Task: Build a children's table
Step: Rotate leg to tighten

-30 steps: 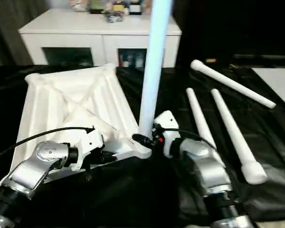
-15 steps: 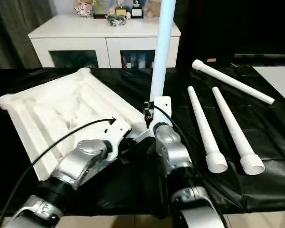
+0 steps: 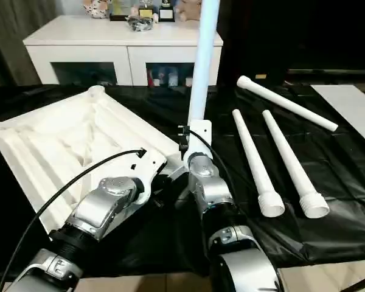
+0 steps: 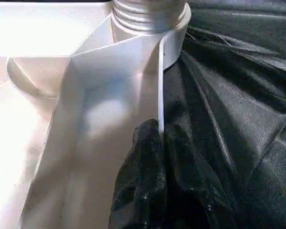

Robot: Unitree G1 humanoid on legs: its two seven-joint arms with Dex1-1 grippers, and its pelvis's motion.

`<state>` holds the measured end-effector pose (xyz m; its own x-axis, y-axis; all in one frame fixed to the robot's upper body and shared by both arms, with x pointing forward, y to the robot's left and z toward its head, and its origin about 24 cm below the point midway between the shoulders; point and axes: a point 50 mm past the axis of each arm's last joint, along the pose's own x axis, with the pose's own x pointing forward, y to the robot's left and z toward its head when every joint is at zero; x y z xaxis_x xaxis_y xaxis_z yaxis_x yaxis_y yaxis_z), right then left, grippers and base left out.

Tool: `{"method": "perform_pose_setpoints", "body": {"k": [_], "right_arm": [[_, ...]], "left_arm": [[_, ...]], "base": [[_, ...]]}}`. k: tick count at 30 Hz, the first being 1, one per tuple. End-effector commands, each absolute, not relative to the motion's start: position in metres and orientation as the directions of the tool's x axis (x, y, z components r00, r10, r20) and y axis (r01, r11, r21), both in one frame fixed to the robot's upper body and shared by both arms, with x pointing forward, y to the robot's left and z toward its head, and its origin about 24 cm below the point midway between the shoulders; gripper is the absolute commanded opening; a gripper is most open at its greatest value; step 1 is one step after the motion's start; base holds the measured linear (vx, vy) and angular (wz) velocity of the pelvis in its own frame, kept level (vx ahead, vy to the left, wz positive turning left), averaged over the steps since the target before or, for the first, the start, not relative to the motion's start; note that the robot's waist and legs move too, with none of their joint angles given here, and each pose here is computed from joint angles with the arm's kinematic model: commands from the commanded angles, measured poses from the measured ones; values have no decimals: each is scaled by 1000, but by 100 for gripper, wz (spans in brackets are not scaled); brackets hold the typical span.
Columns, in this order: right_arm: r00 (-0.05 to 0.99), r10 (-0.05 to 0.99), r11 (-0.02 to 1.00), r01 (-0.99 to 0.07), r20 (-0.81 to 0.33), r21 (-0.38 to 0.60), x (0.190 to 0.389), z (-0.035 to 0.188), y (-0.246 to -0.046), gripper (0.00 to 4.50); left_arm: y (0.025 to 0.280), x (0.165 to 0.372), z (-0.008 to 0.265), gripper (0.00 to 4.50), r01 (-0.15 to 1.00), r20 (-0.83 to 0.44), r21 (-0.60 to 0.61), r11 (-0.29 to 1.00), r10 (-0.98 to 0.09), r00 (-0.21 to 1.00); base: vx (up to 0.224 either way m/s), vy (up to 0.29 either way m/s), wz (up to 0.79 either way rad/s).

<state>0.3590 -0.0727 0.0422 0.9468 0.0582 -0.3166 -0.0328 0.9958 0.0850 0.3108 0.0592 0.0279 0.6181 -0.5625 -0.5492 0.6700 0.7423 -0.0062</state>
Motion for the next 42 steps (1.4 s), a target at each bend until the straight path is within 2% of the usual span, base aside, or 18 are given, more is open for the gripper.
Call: {"method": "perform_pose_setpoints", "body": {"k": [1, 2, 4, 11, 17, 18, 19, 20, 21, 22, 23, 24, 25, 29, 33, 34, 42], "right_arm": [[861, 36, 985, 54, -507, 161, 339, -2, -82, 188], [867, 48, 985, 42, -497, 168, 340, 0, -81, 188], [875, 67, 979, 34, -479, 199, 342, 2, -79, 244], [905, 122, 981, -48, -408, 188, 350, 17, -76, 306], [906, 254, 964, -210, -339, 161, 351, 36, -78, 359], [902, 283, 957, -243, -325, 160, 350, 40, -80, 381], [901, 291, 955, -252, -322, 159, 349, 41, -81, 381], [885, 348, 937, -317, -309, 146, 344, 47, -88, 389], [885, 348, 937, -317, -309, 146, 344, 47, -88, 395], [862, 416, 909, -399, -289, 118, 335, 53, -97, 403], [862, 416, 909, -399, -289, 118, 335, 53, -97, 403], [835, 473, 879, -469, -283, 86, 327, 56, -106, 425], [828, 483, 873, -482, -284, 79, 325, 57, -108, 433], [770, 558, 812, -584, -308, 13, 311, 63, -125, 447], [693, 658, 728, -685, -294, 15, 298, 71, -135, 447], [641, 708, 674, -739, -296, 12, 291, 73, -141, 447], [542, 780, 575, -818, -312, 15, 287, 76, -151, 447]], "left_arm": [[52, 310, 34, 0, 686, -518, -29, 727, -597, 612], [53, 311, 35, 0, 684, -519, -28, 729, -596, 613], [54, 311, 35, 0, 682, -519, -26, 731, -593, 615], [60, 313, 38, 0, 693, -486, -17, 721, -612, 624], [75, 310, 43, 0, 757, -436, -10, 653, -684, 585], [79, 309, 44, 0, 766, -432, -8, 643, -693, 577], [80, 309, 44, 0, 769, -431, -7, 640, -696, 575], [88, 307, 46, 0, 785, -430, -7, 620, -710, 557], [88, 307, 46, 0, 785, -430, -7, 620, -710, 557], [96, 305, 47, 0, 799, -435, -5, 601, -721, 539], [96, 305, 47, 0, 799, -435, -5, 601, -721, 539], [103, 303, 48, 0, 815, -441, 0, 579, -731, 520], [104, 302, 48, 0, 818, -443, 2, 575, -733, 516], [114, 296, 51, 0, 855, -440, 10, 519, -765, 470], [119, 290, 54, 0, 892, -440, 18, 451, -797, 413], [121, 287, 55, 0, 904, -440, 17, 427, -809, 391], [122, 282, 58, 0, 927, -447, 8, 376, -828, 339]], "base": [[0, 0, 0], [0, 0, 0], [0, 0, 0], [0, 0, 0], [28, -18, 0], [53, -28, -2], [0, 0, 0], [0, 0, 0], [0, 0, 0], [0, 0, 0], [0, 0, 0], [0, 0, 0], [0, 0, 0], [0, 0, 0], [0, 0, 0], [0, 0, 0], [0, 0, 0]]}}
